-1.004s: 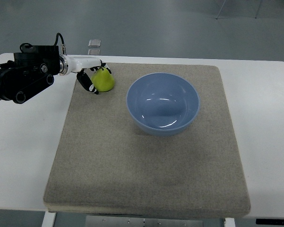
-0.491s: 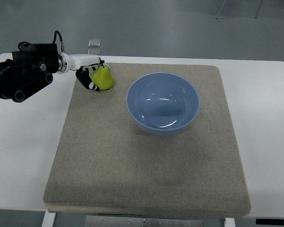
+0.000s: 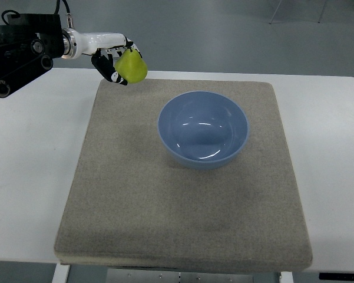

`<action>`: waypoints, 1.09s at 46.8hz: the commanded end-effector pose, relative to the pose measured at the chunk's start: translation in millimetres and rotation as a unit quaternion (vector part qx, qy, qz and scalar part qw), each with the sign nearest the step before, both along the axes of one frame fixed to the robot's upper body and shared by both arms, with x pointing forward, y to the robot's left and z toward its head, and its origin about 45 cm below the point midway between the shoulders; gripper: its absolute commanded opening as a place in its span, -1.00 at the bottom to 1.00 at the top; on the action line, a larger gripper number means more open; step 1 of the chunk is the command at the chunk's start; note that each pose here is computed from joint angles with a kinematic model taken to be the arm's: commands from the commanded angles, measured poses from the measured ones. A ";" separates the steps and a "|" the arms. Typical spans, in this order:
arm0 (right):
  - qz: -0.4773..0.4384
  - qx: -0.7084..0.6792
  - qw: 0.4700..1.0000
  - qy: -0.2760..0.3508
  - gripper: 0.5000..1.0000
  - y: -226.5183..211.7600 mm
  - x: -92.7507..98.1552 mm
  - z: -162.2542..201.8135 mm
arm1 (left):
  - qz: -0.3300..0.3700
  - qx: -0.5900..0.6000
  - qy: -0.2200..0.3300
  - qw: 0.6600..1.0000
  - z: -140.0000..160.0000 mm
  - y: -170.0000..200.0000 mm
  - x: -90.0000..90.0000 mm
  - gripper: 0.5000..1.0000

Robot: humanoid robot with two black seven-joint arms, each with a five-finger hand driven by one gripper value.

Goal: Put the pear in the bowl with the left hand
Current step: 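Lift the pear with the left hand and carry it over the blue bowl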

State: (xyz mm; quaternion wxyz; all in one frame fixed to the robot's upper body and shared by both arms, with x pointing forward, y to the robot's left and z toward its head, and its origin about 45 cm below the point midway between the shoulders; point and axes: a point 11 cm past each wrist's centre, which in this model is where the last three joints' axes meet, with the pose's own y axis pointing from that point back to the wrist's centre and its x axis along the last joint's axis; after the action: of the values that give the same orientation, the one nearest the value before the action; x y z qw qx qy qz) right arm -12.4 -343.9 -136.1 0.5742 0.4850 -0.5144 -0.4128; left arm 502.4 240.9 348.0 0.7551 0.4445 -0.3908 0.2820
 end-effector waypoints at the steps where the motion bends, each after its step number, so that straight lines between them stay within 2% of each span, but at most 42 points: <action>1: 0.000 0.000 1.000 0.000 0.69 0.0 0.4 0.0 | -0.028 -0.025 0.017 0.999 23.7 -16.5 -6.7 -1.00; 6: 0.000 0.000 1.000 0.000 0.69 0.0 -0.5 0.0 | -0.073 -0.027 0.035 0.996 33.4 -41.9 -19.3 -1.00; 13: 0.000 0.000 1.000 0.000 0.69 0.0 -0.5 0.0 | -0.135 -0.017 0.050 0.989 23.7 -82.6 -41.2 -1.00; 21: 0.000 0.000 1.000 0.000 0.69 0.0 -0.5 0.0 | -0.173 -0.017 0.065 0.983 8.6 -119.4 -52.1 -1.00; 37: 0.000 0.000 1.000 0.000 0.70 0.0 0.4 0.0 | -0.192 -0.018 0.095 0.977 -19.9 -136.3 -63.9 -1.00; 38: 0.000 0.000 1.000 0.000 0.69 0.0 -0.5 0.0 | -0.192 -0.017 0.096 0.977 -21.0 -136.0 -64.1 -0.73; 40: 0.000 0.000 1.000 0.000 0.69 0.0 0.4 0.0 | -0.193 -0.016 0.098 0.976 -22.7 -136.6 -65.1 -0.02; 41: 0.000 0.000 1.000 0.000 0.69 0.0 -0.5 0.0 | -0.192 -0.017 0.099 0.976 -24.1 -135.9 -65.0 0.24; 42: 0.000 0.000 1.000 0.000 0.69 0.0 -0.5 0.0 | -0.192 -0.017 0.101 0.976 -25.5 -135.5 -65.2 0.38; 48: 0.000 0.000 1.000 0.000 0.69 0.0 0.4 0.0 | -0.190 -0.016 0.109 0.976 -32.7 -133.6 -66.8 0.59; 51: 0.000 0.000 1.000 0.000 0.69 0.0 -0.5 0.0 | -0.189 -0.012 0.114 0.975 -38.3 -132.1 -68.1 0.85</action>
State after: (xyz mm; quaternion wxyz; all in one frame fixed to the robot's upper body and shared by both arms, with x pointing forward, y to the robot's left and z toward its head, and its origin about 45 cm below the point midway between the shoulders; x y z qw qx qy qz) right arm -12.6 -343.9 -136.1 0.5743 0.4849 -0.5144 -0.4129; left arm 435.5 107.3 315.1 0.8396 0.3784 -0.3794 0.0895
